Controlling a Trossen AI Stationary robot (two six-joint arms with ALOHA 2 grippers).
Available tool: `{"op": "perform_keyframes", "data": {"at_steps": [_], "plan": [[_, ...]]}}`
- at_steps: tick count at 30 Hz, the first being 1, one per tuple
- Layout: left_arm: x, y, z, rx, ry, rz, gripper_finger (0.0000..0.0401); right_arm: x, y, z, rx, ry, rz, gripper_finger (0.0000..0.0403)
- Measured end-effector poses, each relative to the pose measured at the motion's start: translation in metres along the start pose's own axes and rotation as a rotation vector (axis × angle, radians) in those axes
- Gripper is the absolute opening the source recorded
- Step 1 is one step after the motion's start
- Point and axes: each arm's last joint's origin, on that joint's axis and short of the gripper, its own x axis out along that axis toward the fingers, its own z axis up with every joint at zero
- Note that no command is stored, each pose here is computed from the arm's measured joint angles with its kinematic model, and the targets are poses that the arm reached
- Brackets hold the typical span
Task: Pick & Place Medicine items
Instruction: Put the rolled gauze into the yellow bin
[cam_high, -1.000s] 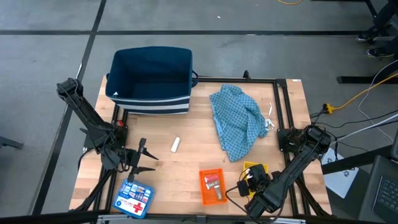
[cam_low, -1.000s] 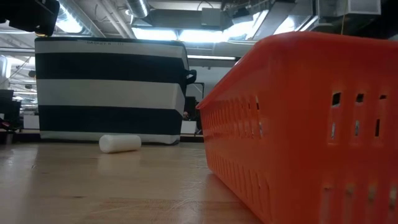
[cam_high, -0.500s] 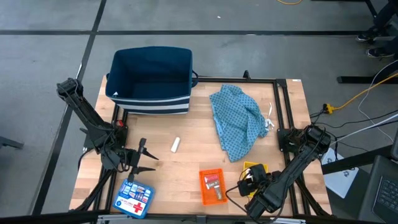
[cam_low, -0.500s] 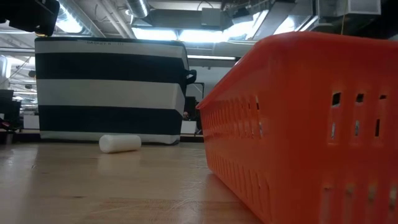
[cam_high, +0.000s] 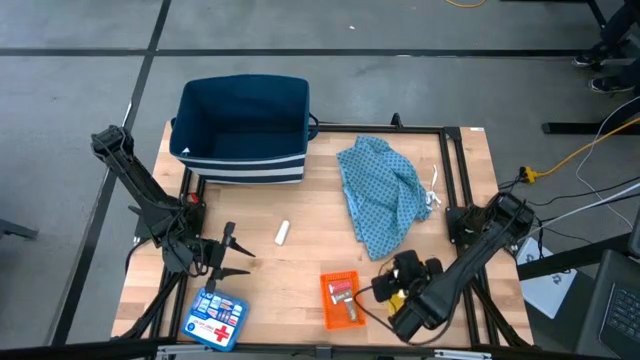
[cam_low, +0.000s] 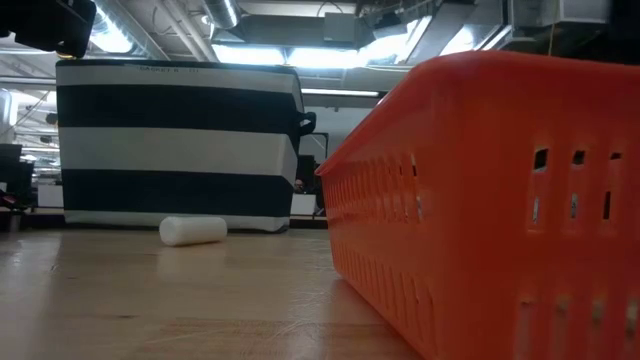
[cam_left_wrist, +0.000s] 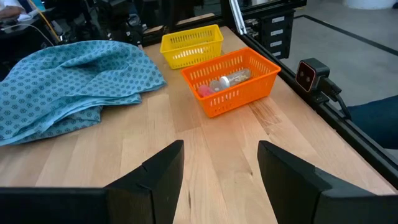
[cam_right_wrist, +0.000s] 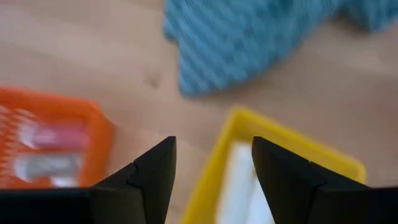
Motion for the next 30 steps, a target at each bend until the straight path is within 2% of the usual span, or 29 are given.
{"op": "perform_keyframes", "data": {"at_steps": [6,11,17,20,25,28,30], "plan": [[0.000,0.000,0.000,0.001,0.000,0.000,0.0200,0.000,0.012,0.033,-0.068,-0.080,0.095,0.0210],[0.000,0.000,0.000,0.000,0.000,0.000,0.0200,0.017,0.045,0.062,-0.167,-0.114,0.229,0.0210],[0.000,0.000,0.000,-0.001,0.000,-0.001,0.0200,0.039,0.082,0.111,-0.346,-0.139,0.394,0.0210],[0.000,0.000,0.000,-0.007,0.000,-0.002,0.0200,0.049,0.090,0.132,-0.509,-0.156,0.424,0.0210],[0.000,0.000,0.000,-0.016,0.001,-0.002,0.0200,0.070,0.097,0.151,-0.846,-0.259,0.365,0.0210],[0.000,0.000,0.000,-0.020,0.002,-0.009,0.0200,0.084,0.104,0.158,-0.998,-0.306,0.348,0.0210],[0.000,0.000,0.000,-0.023,0.003,-0.015,0.0200,0.092,0.112,0.161,-1.069,-0.347,0.376,0.0210]]}}
